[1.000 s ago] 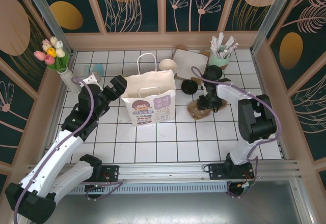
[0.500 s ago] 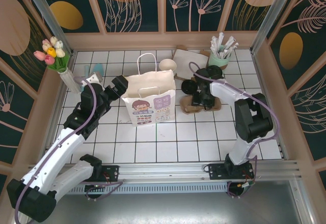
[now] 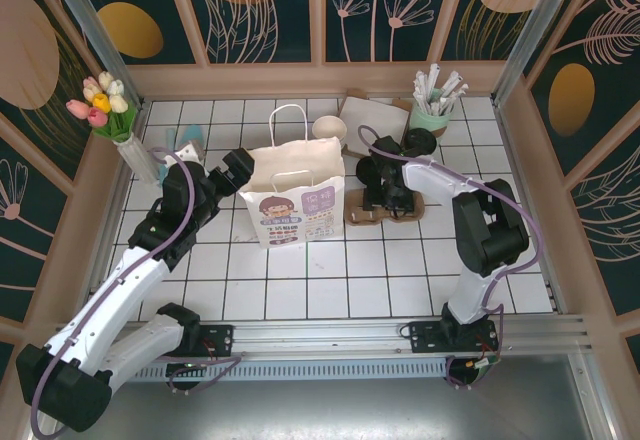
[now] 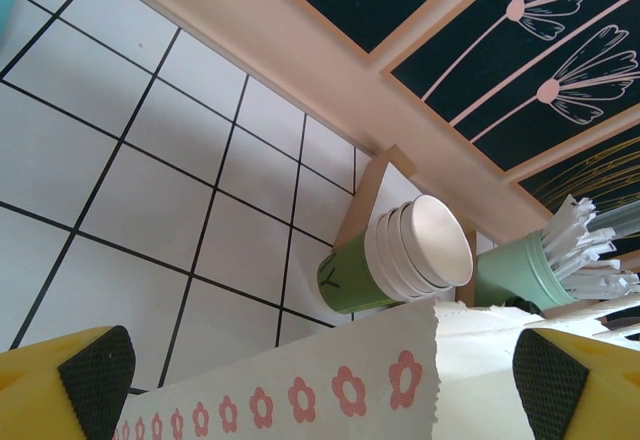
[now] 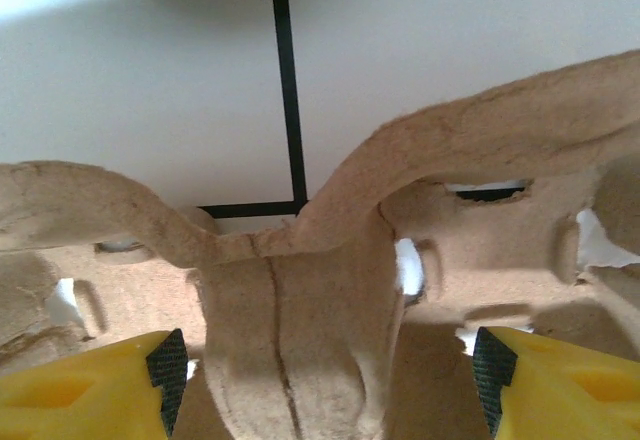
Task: Pack the takeout coffee
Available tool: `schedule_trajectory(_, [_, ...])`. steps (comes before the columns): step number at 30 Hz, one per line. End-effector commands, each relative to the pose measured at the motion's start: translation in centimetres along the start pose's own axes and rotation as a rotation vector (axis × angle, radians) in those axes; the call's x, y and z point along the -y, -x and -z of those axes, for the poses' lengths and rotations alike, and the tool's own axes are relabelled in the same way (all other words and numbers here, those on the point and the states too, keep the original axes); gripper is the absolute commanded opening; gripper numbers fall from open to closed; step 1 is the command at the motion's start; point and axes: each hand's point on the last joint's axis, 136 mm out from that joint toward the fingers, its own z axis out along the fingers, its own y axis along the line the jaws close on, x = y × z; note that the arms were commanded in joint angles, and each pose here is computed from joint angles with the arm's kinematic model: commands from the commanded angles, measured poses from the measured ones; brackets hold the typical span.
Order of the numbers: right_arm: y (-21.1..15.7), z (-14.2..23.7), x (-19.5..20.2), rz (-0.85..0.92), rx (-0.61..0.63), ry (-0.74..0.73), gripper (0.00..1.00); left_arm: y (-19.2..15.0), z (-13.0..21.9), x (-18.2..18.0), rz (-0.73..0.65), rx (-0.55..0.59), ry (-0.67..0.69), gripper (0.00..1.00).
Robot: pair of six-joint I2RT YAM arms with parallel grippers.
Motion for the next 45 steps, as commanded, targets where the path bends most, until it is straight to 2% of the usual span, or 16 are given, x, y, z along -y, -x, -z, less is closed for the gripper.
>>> schedule_trajectory(1, [0.3,0.2,0.1,0.032,0.027,-0.023,0.74,1.0,0.2,1.1,-0.003,0.032,-0.037,0.98])
schedule_trajectory(6, [0.3,-0.1,-0.9,0.041,0.039,0.007,0.68,1.2,0.3,1.2,0.002,0.036,-0.039,0.98])
schedule_trajectory(16, [-0.1,-0.5,-0.5,0.031,0.02,-0.044,0.62,1.1,0.5,1.1,-0.001,0.035,-0.037,0.99])
schedule_trajectory(25, [-0.2,-1.2,-0.7,0.032,0.007,-0.045,0.61,1.1,0.7,1.0,-0.006,0.034,-0.035,0.99])
schedule_trajectory(30, [0.1,-0.7,-0.4,0.024,0.027,-0.056,0.53,1.2,0.8,1.0,-0.007,0.04,-0.037,0.99])
schedule_trajectory(33, [0.4,0.5,-0.1,0.021,0.057,-0.069,0.49,1.8,1.1,1.2,-0.03,0.052,-0.026,0.99])
schedule_trajectory(36, [0.7,2.0,0.4,0.018,0.088,-0.08,0.46,3.9,2.5,-0.2,0.011,0.152,0.072,0.98])
schedule_trajectory(40, [0.9,4.3,1.1,0.027,0.124,-0.094,0.44,6.1,4.3,0.9,-0.017,0.248,0.031,0.99])
schedule_trajectory(43, [1.4,6.6,1.7,0.025,0.151,-0.095,0.43,6.6,4.0,3.1,-0.118,0.216,-0.014,0.98])
schedule_trajectory(45, [1.9,8.4,1.9,0.015,0.185,-0.083,0.43,5.9,2.7,4.8,-0.222,0.141,-0.059,0.99])
